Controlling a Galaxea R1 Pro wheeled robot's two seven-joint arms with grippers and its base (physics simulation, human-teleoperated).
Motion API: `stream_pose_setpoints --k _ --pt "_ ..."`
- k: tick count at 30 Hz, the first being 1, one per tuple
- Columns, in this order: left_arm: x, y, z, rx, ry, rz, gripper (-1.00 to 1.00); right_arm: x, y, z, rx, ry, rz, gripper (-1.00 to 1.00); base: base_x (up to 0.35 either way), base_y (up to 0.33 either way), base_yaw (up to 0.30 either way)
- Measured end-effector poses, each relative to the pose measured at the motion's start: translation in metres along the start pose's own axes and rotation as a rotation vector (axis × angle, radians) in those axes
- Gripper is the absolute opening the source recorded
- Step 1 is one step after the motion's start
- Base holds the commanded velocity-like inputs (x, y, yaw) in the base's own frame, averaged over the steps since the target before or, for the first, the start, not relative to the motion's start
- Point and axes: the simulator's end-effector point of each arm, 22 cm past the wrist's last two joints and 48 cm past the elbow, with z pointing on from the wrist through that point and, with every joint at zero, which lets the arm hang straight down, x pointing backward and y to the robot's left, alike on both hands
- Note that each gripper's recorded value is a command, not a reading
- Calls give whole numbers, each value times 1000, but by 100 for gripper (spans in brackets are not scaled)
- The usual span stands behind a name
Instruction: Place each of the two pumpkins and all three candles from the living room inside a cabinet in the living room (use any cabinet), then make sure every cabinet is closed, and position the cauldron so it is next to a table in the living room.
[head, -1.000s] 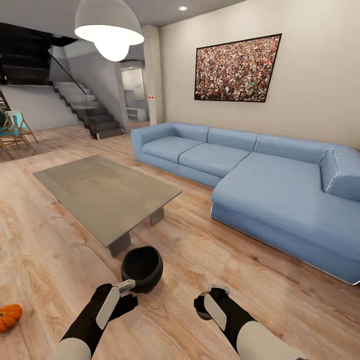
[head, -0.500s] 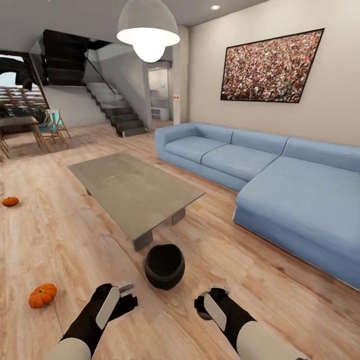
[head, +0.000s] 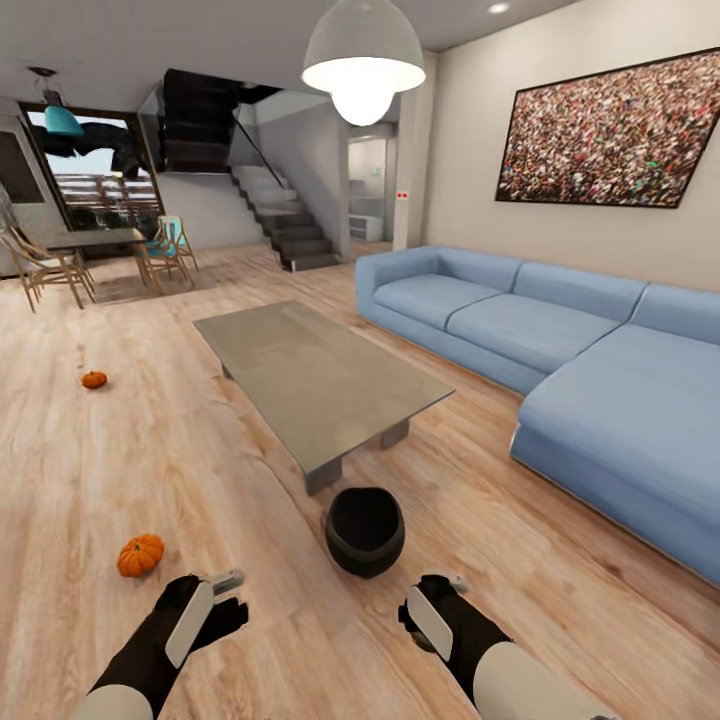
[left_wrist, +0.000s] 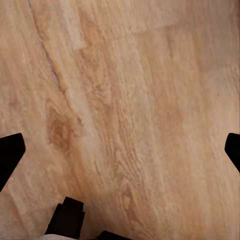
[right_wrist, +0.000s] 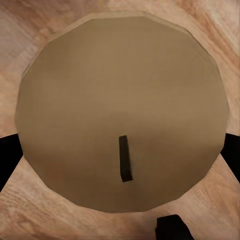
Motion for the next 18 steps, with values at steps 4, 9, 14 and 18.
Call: stream_pose_setpoints --k 4,9,14,18 --pt "-17 46 0 -64 -28 -8 100 -8 -1 1 2 -55 36 -100 4 5 290" --pt "-11 80 10 -112 -52 -38 100 18 -4 12 11 -68 65 -100 54 143 285" --pt "-10 81 13 -111 -59 -46 100 23 -4 15 8 -63 63 -100 8 215 282" --pt "-7 80 14 -108 -51 -47 100 27 -5 17 10 -57 62 -100 1 242 281"
